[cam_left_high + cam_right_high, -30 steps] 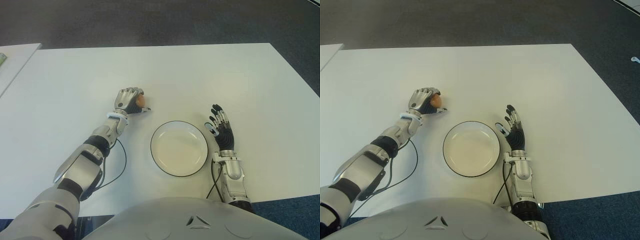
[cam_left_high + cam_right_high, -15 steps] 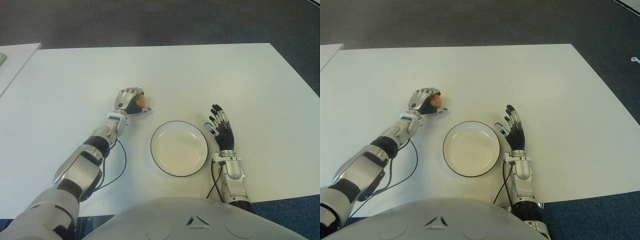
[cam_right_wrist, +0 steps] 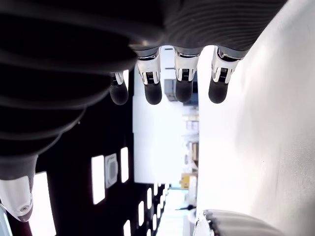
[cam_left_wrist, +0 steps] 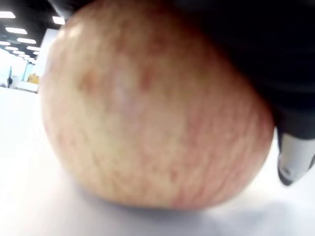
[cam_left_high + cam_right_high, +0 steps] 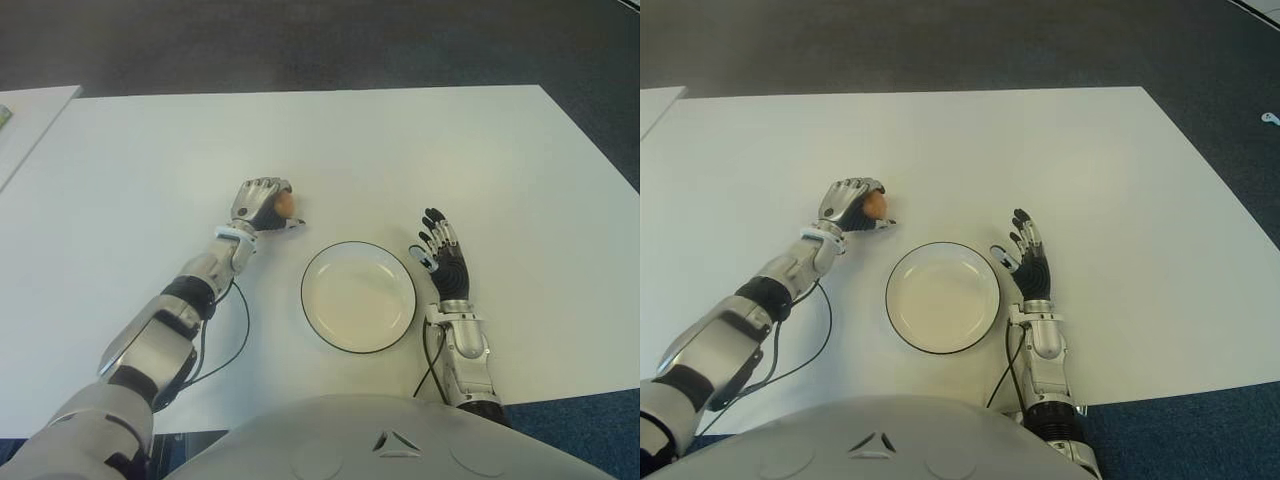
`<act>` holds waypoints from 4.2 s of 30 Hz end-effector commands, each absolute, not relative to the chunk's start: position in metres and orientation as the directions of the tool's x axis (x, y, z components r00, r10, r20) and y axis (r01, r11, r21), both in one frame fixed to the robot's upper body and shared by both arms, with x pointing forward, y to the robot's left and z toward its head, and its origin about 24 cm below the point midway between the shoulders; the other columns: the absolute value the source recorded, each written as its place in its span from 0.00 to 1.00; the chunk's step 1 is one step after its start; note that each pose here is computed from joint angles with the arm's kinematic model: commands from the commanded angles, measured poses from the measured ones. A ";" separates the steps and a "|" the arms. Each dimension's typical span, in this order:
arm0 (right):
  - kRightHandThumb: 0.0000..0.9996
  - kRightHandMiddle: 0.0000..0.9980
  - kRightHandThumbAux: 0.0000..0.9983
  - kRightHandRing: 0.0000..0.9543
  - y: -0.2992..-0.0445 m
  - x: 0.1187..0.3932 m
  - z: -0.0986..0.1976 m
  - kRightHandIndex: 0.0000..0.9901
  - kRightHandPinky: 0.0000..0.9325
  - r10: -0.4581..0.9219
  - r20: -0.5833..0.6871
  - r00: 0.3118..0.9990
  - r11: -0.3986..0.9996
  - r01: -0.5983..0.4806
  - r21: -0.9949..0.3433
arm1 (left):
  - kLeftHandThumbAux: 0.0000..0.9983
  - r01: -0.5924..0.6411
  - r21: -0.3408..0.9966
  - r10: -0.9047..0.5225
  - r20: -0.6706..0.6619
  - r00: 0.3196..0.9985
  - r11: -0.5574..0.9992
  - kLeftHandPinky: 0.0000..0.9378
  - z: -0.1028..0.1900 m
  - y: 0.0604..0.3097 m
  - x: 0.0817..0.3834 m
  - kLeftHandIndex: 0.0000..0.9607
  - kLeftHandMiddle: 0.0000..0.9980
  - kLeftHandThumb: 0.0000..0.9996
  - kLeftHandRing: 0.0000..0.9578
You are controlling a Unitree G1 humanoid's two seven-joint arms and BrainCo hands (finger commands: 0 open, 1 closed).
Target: Put the apples into the plate.
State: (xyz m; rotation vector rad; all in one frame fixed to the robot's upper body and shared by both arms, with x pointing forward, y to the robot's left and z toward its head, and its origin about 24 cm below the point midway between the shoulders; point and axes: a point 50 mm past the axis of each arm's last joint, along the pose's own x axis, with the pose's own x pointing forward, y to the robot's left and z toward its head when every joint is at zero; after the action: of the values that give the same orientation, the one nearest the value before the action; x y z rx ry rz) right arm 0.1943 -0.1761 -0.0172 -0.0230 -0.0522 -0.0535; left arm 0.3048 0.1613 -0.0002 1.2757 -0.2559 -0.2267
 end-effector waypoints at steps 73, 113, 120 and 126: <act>0.08 0.00 0.46 0.00 -0.162 0.155 -0.065 0.00 0.00 -0.110 -0.228 0.967 0.994 0.112 -0.006 | 0.66 0.050 0.988 -0.724 0.070 0.686 0.143 0.88 0.078 0.039 0.200 0.42 0.53 0.86 0.89; 0.06 0.00 0.47 0.00 -0.159 0.157 -0.060 0.00 0.00 -0.148 -0.200 0.969 0.989 0.148 -0.015 | 0.67 0.143 0.990 -0.784 -0.082 0.615 0.009 0.87 0.058 0.037 0.192 0.41 0.52 0.85 0.86; 0.06 0.00 0.46 0.00 -0.160 0.157 -0.060 0.00 0.00 -0.149 -0.203 0.968 0.989 0.149 -0.016 | 0.67 0.126 0.992 -0.775 -0.054 0.630 0.034 0.89 0.056 0.035 0.193 0.42 0.53 0.85 0.87; 0.06 0.00 0.46 0.00 -0.160 0.158 -0.061 0.00 0.00 -0.146 -0.207 0.967 0.989 0.145 -0.022 | 0.66 0.130 0.990 -0.771 -0.041 0.636 0.054 0.89 0.056 0.034 0.192 0.42 0.53 0.85 0.88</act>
State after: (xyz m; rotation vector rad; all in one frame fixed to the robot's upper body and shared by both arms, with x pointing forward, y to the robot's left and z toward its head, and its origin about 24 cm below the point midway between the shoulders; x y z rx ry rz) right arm 0.1938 -0.1668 -0.0174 -0.0186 -0.0546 -0.1412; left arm 0.1923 0.0339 0.0586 1.3570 -0.6086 -0.7657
